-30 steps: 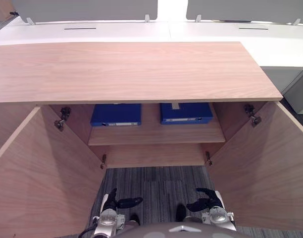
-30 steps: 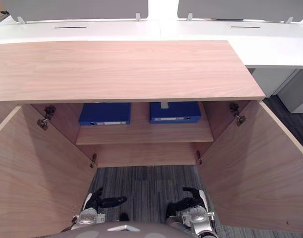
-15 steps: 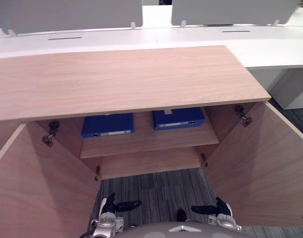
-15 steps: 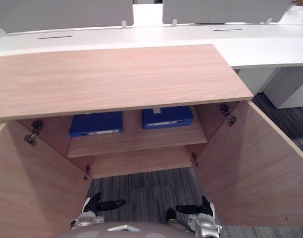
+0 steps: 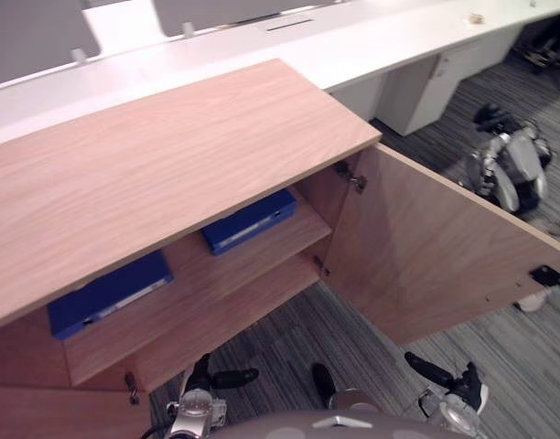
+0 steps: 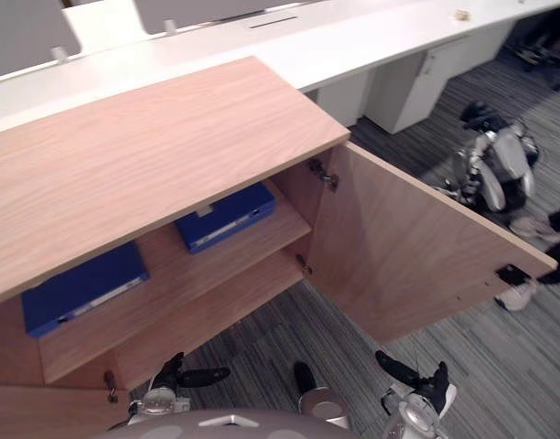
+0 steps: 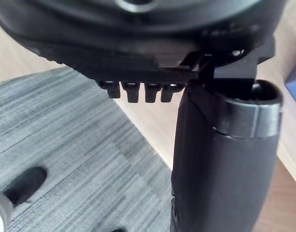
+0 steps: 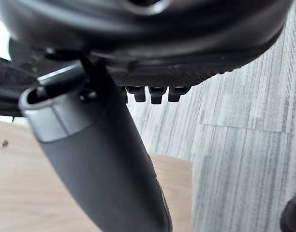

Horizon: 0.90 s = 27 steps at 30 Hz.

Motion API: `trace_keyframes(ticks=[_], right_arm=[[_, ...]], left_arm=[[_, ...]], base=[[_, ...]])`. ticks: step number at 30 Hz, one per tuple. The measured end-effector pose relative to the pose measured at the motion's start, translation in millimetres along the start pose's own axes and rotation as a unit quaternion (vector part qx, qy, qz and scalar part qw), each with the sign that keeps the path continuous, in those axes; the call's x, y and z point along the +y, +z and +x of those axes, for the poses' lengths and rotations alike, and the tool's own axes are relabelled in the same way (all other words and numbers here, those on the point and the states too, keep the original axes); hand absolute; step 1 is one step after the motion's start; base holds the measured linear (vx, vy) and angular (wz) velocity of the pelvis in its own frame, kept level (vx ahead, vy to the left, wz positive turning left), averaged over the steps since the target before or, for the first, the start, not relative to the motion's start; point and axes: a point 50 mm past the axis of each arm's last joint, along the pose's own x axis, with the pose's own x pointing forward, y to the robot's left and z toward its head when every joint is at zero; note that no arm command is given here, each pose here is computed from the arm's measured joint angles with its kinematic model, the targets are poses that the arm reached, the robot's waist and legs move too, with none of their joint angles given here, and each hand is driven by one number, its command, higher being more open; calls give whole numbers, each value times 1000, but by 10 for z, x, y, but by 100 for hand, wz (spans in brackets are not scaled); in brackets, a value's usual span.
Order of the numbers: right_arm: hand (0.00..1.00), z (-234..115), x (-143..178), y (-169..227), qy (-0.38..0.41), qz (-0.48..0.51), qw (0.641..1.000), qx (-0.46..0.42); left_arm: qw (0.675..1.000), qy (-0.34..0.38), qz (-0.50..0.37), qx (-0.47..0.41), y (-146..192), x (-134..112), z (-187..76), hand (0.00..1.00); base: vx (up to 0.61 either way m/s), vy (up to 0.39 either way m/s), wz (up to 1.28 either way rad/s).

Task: Walk over to the cabinet, pick up the folder, carry it to the office cabinet, place the folder inside the office cabinet, then close the office cabinet door

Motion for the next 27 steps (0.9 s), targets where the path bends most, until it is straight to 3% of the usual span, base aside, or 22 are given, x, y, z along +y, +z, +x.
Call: trace_keyframes(ticks=[9,18,27], right_arm=[[100,36,287,894,38,48,986,-157],[100,180,307,1827,53,-1,956,-290],[100,193,487,1804,102,-52,951,-286]], left_arm=[[998,-38,21,-34,196,-244,-20,100],[996,-55,66,-29,89,-236,-32,100],[993,-57,91,-42,107,-169,-16,100]], base=[[-20,-29,-40],[-4,-30,-2],[30,-11,13]])
